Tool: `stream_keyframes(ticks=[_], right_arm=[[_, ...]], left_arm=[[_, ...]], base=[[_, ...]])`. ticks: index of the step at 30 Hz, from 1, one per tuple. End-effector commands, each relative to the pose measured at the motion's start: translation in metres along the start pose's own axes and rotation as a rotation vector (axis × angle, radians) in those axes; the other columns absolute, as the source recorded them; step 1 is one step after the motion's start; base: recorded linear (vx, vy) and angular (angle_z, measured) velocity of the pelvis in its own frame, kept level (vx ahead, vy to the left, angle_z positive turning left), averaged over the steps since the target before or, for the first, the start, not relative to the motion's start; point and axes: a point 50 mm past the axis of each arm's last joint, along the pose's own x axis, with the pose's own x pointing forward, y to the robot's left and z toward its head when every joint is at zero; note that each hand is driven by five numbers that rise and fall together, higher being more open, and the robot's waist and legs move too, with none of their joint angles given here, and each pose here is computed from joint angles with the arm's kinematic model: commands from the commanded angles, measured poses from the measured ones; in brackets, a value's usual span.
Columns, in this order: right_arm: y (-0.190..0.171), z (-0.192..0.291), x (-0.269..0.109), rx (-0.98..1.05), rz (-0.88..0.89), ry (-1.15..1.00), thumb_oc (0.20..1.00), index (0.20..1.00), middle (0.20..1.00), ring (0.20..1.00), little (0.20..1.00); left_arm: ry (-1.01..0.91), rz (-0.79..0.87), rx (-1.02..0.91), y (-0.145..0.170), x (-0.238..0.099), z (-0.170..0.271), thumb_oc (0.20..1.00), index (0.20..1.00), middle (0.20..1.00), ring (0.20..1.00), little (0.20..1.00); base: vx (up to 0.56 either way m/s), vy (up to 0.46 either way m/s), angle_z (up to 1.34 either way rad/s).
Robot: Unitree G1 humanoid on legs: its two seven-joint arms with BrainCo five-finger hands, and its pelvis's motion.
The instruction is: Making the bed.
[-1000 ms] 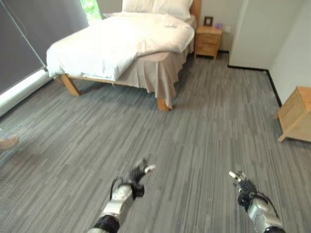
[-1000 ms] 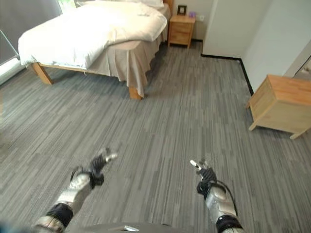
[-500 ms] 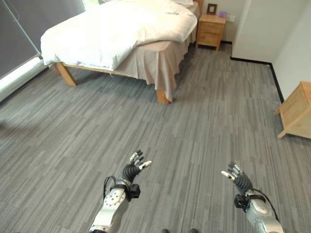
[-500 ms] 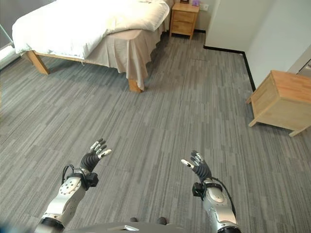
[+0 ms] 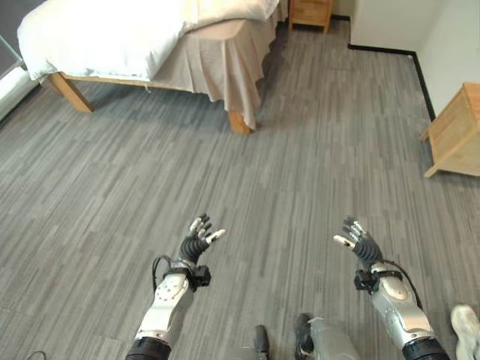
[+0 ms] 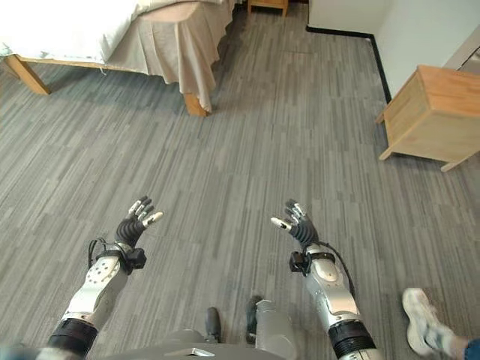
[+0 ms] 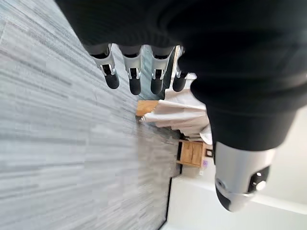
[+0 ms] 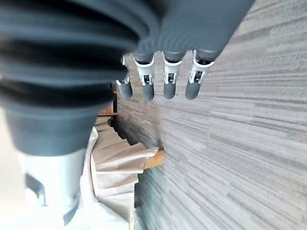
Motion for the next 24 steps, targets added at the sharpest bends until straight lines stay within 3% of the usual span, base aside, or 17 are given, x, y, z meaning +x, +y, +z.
stream_keyframes(ticks=[1, 11, 18, 24], right_arm=[[0.003, 0.024, 0.007, 0.000, 0.007, -0.120, 1.000, 1.000, 1.000, 1.000, 1.000], [-0.014, 0.023, -0.001, 0.063, -0.005, -0.110, 1.000, 1.000, 1.000, 1.000, 1.000], [-0.029, 0.028, -0.002, 0.085, -0.070, -0.128, 1.000, 1.000, 1.000, 1.000, 1.000], [0.008, 0.039, 0.009, 0.008, 0.127, -0.147, 1.000, 1.000, 1.000, 1.000, 1.000]], left_arm=[[-0.170, -0.032, 0.060, -0.004, 0.017, 0.040, 1.000, 1.000, 1.000, 1.000, 1.000], [-0.128, -0.119, -0.035, -0.017, 0.009, 0.032, 1.000, 1.000, 1.000, 1.000, 1.000], [-0.134, -0.086, -0.118, -0.017, 0.005, 0.028, 1.000, 1.000, 1.000, 1.000, 1.000], [-0.218, -0.014, -0.062, -0.005, 0.002, 0.049, 1.000, 1.000, 1.000, 1.000, 1.000]], base=[[0.49, -0.315, -0.11], [0.49, -0.436, 0.15], [0.42, -0.073, 0.12], [0.74, 0.016, 0.07]])
